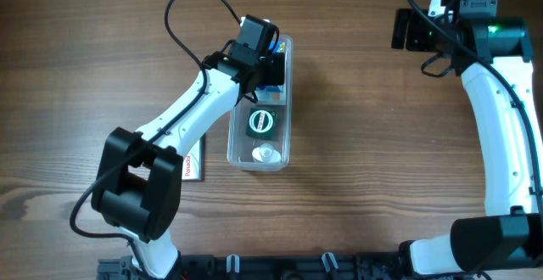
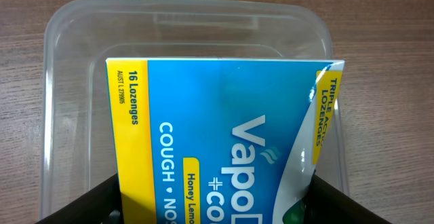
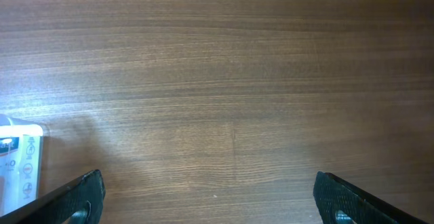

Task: Pack container
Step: 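Lower the VapoDrops box into the container and release it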

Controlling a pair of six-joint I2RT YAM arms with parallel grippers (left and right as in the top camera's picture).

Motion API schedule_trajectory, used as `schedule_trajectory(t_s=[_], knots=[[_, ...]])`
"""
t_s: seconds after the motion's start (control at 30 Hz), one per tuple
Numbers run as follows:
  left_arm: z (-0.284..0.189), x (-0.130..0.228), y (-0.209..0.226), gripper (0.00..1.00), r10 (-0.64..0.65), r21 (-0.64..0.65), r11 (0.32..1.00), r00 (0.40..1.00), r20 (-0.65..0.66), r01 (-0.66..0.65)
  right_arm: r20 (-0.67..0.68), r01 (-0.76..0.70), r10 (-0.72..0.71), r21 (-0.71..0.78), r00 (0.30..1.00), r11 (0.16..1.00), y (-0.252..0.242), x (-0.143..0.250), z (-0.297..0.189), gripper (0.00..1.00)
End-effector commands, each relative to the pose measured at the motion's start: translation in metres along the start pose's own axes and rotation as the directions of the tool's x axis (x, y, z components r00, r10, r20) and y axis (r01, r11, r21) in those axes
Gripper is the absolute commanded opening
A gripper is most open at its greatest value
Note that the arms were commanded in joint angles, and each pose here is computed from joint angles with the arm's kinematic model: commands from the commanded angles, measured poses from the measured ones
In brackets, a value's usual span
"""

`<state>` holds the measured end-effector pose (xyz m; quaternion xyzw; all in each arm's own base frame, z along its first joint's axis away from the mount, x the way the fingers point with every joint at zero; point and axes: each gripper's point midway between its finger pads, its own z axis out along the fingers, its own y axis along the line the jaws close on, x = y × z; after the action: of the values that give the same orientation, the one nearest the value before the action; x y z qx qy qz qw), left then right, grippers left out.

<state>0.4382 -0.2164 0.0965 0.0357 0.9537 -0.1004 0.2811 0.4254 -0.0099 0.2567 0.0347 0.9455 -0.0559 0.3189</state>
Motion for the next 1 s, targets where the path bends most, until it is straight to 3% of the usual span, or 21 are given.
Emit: schedule_trajectory(t_s=[0.0, 0.63, 0.8, 0.97], knots=[[0.001, -0.003, -0.007, 0.76, -0.003, 0.005, 1.0, 1.0, 0.008, 0.003, 0.025, -0.022, 0.022, 0.005, 0.999, 1.0, -0.002, -0.006, -0.007, 1.0], [0.001, 0.006, -0.012, 0.79, 0.013, 0.003, 1.0, 1.0, -0.02, -0.013, 0.024, -0.022, 0.022, 0.005, 0.999, 1.0, -0.002, -0.006, -0.006, 1.0], [0.001, 0.002, -0.014, 0.88, 0.013, 0.011, 1.0, 1.0, -0.003, -0.012, 0.025, -0.022, 0.022, 0.005, 0.999, 1.0, -0.002, -0.006, -0.007, 1.0], [-0.027, -0.017, -0.019, 0.81, 0.005, 0.038, 0.999, 0.998, 0.065, -0.007, 0.025, -0.021, 0.021, 0.005, 0.999, 1.0, -0.002, -0.006, -0.007, 1.0]])
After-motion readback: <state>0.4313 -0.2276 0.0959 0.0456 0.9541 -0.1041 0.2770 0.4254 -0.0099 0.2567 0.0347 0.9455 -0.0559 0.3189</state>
